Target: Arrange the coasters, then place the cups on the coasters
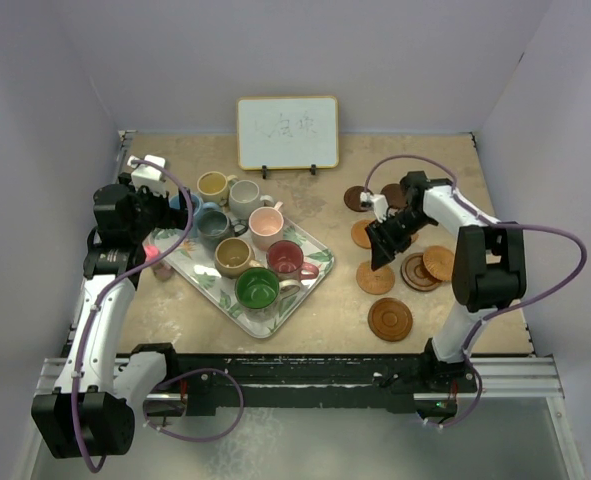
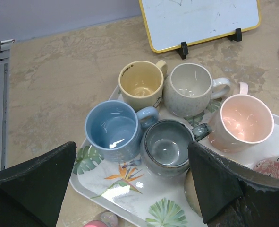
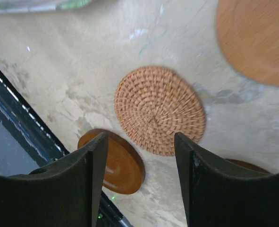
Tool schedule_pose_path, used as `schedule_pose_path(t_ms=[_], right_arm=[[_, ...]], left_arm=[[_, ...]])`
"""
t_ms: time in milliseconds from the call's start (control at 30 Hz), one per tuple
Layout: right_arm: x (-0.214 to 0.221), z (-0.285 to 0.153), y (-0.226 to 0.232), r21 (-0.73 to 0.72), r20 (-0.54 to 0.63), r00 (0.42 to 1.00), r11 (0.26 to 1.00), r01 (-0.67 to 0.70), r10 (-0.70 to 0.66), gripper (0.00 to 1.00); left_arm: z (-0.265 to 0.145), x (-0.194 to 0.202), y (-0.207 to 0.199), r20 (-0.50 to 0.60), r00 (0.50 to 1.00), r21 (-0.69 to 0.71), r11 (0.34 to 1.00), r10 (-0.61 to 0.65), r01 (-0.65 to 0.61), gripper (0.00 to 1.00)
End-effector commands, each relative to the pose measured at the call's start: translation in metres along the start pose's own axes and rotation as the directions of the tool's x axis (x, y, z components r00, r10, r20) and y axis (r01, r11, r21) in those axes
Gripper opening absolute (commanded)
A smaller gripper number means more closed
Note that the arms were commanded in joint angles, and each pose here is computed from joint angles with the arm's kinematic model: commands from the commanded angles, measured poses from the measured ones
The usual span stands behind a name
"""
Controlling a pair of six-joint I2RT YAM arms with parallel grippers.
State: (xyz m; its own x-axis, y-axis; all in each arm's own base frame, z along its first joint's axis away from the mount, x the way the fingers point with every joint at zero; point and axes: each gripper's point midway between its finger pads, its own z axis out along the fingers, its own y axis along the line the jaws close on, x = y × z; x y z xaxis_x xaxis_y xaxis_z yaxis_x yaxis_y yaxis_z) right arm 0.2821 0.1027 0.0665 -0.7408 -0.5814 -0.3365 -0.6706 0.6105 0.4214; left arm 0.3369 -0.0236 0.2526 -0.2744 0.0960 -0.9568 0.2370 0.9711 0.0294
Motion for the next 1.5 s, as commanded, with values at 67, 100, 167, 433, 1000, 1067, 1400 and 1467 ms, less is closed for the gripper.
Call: schedule_pose_path(t_ms=[67,100,167,433,1000,1067,1400,1467], right_arm=[[0.025,0.02,0.007,0.029,-0.085,0.995,0.998,0.051,-0.048,0.59],[0.025,0.024,0.007,0.034,-0.092,0.994,0.998,0.054,-0.051,0.59],[0.025,0.03,0.006,0.044,-0.1,0.994,0.998,0.053,-0.049,0.58],[0.01,0.038,-0.014,0.101,-0.097,0.995,0.995,0.026,-0.016,0.56],[-0.034,0.042,-0.041,0.151,-0.028,0.999,0.988,-0.027,0.032,0.54],[-0.039,0.043,-0.044,0.151,-0.021,0.999,0.988,-0.032,0.035,0.54],[-0.056,0.044,-0.055,0.167,-0.004,0.999,0.985,-0.049,0.051,0.53],[-0.057,0.044,-0.055,0.165,-0.002,0.999,0.985,-0.05,0.051,0.53]], left_arm=[[-0.002,-0.022,0.002,0.08,0.997,0.0,1.0,0.017,-0.017,0.98],[-0.002,-0.023,0.002,0.082,0.996,-0.002,1.0,0.019,-0.019,0.98],[-0.002,-0.022,0.002,0.079,0.997,-0.002,1.0,0.019,-0.018,0.98],[-0.004,-0.02,0.002,0.077,0.997,-0.008,1.0,0.024,-0.023,0.98],[-0.003,-0.02,0.004,0.075,0.997,-0.012,1.0,0.027,-0.026,0.99],[-0.003,-0.02,0.004,0.075,0.997,-0.014,1.0,0.027,-0.026,0.98],[-0.003,-0.021,0.004,0.077,0.997,-0.015,1.0,0.027,-0.026,0.98],[-0.003,-0.021,0.004,0.077,0.997,-0.015,1.0,0.027,-0.026,0.98]])
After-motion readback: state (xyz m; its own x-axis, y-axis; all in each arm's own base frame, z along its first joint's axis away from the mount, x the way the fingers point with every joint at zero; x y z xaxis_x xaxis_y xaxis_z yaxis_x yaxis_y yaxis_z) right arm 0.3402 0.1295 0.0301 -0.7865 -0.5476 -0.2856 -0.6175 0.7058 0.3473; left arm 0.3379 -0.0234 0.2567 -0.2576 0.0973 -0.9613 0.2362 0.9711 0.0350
